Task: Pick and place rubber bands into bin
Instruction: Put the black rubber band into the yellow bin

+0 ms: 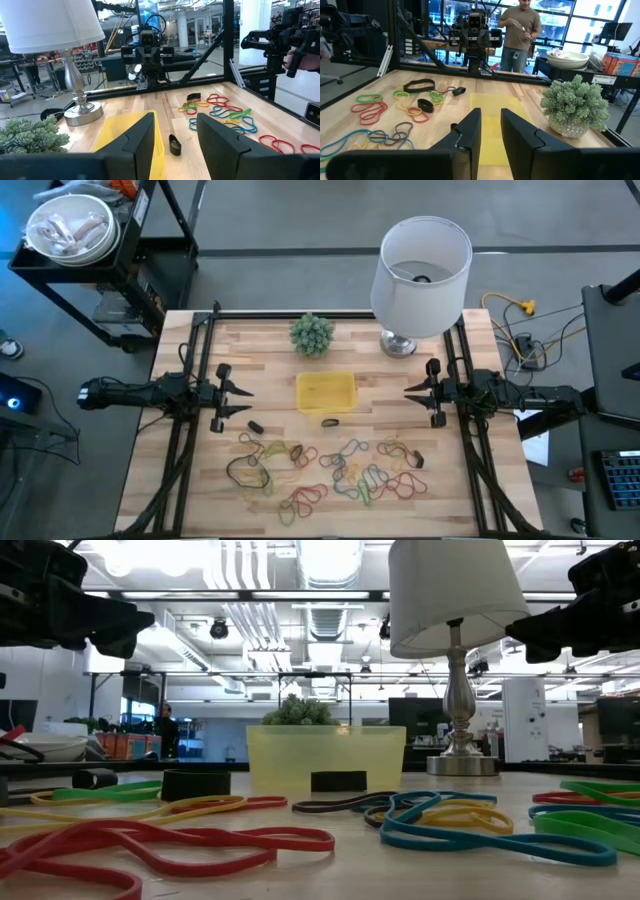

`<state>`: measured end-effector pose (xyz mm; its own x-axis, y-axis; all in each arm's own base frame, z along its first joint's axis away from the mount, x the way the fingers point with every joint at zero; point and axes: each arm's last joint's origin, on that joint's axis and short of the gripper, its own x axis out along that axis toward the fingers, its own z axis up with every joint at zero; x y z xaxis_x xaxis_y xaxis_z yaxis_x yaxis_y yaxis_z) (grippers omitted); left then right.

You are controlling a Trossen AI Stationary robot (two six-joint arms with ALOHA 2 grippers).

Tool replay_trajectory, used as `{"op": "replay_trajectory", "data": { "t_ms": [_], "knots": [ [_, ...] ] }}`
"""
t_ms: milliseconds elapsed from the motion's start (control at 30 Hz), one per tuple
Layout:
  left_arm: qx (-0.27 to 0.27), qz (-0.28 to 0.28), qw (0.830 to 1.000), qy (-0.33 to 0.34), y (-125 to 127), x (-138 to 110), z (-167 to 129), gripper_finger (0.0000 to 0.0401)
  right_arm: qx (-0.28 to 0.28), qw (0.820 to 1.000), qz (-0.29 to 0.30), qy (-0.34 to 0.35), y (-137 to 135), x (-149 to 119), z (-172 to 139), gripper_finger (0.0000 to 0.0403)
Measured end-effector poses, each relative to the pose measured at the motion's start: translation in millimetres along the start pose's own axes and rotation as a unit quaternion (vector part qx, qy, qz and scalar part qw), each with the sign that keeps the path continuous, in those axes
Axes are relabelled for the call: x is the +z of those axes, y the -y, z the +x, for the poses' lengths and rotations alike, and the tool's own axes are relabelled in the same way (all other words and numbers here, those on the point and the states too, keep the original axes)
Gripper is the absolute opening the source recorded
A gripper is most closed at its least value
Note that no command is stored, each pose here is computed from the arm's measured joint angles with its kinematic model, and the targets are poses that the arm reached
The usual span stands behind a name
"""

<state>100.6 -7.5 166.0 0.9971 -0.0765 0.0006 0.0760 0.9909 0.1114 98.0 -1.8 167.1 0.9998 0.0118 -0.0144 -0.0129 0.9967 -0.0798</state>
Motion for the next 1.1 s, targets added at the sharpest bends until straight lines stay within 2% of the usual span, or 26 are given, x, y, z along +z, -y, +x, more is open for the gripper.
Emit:
{"op": "replay_trajectory", "data": {
  "t_ms": [100, 233, 433, 600, 733, 900, 1100],
  "knots": [
    [0.001, 0.0, 1.0, 0.009, 0, 2, 0, 0.0132, 0.0, 1.0, 0.018, 0.0, 0, 0, 0, 0.0068],
    [0.002, -0.001, 0.999, 0.032, -1, 6, 0, 0.0132, 0.001, 0.995, 0.099, 0.004, 0, 1, 0, 0.0068],
    [0.006, 0.0, 0.998, 0.066, -1, 13, -1, 0.0132, 0.007, 0.986, 0.158, 0.048, 1, 9, 0, 0.0068],
    [0.009, 0.0, 0.996, 0.09, -2, 17, -2, 0.0132, 0.006, 0.99, 0.132, 0.047, 1, 9, 0, 0.0068],
    [0.016, -0.001, 0.993, 0.117, -3, 23, -3, 0.0132, 0.003, 0.996, 0.079, 0.048, 1, 9, 0, 0.0068],
    [0.011, -0.055, 0.992, 0.113, -3, 22, -2, 0.0132, 0.003, 0.996, 0.069, 0.048, 1, 9, 0, 0.0068],
    [0.01, -0.053, 0.993, 0.107, -3, 21, -1, 0.0132, 0.001, 0.999, 0.025, 0.048, 1, 9, 0, 0.0068]
  ]
}}
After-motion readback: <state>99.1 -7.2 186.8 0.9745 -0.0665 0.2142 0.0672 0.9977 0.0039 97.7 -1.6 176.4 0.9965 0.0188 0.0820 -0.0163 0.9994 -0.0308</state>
